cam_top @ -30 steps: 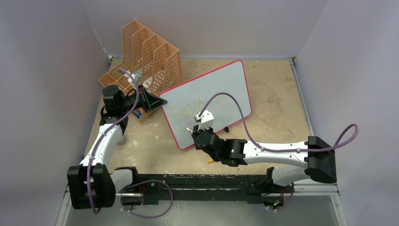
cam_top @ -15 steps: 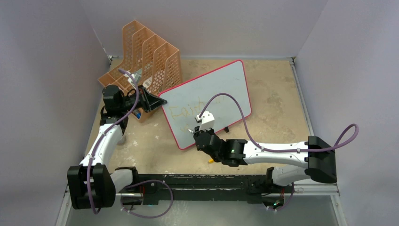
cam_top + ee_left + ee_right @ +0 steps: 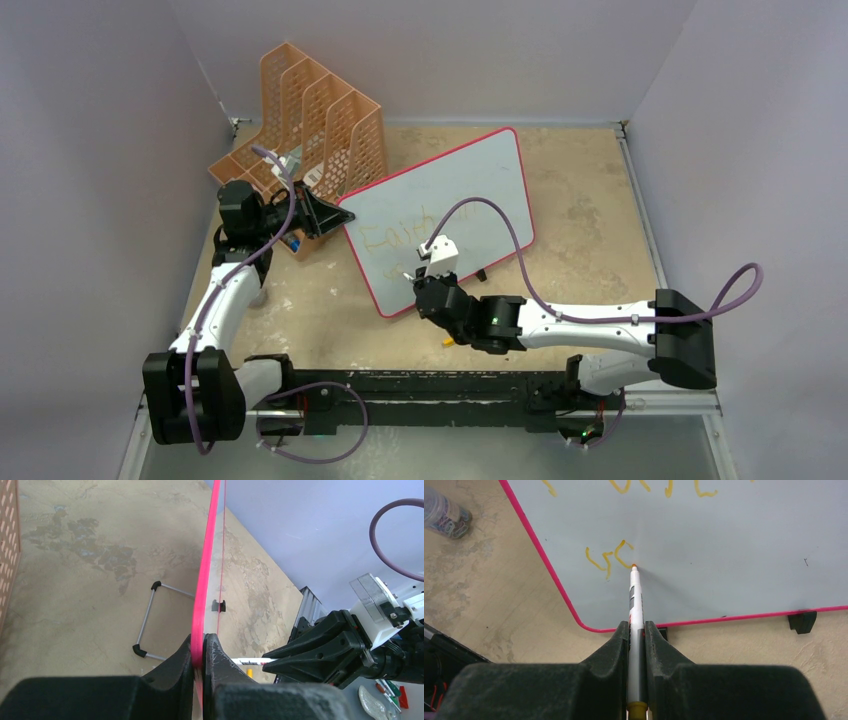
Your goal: Write a sentence on the whiteboard
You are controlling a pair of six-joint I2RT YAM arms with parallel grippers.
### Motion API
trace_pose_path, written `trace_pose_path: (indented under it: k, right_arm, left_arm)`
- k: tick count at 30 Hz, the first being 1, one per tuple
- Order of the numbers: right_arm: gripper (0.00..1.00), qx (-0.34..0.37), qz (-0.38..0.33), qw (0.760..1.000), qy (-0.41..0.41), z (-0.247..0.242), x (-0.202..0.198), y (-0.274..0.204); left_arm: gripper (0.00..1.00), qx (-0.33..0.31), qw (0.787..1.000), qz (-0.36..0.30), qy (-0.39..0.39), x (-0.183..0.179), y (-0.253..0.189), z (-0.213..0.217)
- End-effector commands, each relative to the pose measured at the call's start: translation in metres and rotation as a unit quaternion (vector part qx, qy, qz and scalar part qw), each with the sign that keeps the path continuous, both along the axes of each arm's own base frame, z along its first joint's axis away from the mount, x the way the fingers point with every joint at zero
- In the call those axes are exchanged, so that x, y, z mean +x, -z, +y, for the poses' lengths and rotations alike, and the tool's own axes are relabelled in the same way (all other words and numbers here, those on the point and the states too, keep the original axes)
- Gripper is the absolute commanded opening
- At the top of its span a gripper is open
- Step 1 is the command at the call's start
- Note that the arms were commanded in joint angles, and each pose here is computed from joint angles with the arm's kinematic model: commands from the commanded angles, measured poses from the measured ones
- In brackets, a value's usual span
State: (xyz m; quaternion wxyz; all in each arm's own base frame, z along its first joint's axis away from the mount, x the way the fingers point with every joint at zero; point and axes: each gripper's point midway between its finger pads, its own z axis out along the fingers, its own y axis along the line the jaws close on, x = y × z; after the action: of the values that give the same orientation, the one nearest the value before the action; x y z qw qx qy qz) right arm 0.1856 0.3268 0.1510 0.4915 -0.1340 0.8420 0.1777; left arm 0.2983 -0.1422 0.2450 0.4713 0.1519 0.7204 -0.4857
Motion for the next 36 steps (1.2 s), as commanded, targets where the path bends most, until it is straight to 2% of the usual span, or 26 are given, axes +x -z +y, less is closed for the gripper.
trace_pose_path:
  k: [1,12,36]
  right_arm:
    - [0.00,0.012,-0.028,0.999,0.040,-0.010,0.016,-0.017]
    - [0.00,0.030,-0.045,0.997,0.049,-0.006,0.023,-0.030]
    - [0.00,0.047,-0.057,0.997,0.008,0.019,0.024,-0.044]
  left_arm:
    - [0.00,0.023,0.997,-0.068,-0.021,0.012,-0.013,0.007]
    - [0.00,0.023,0.997,-0.069,-0.020,0.012,-0.013,0.007]
    - [0.00,0.022,0.997,-0.068,-0.018,0.012,-0.013,0.007]
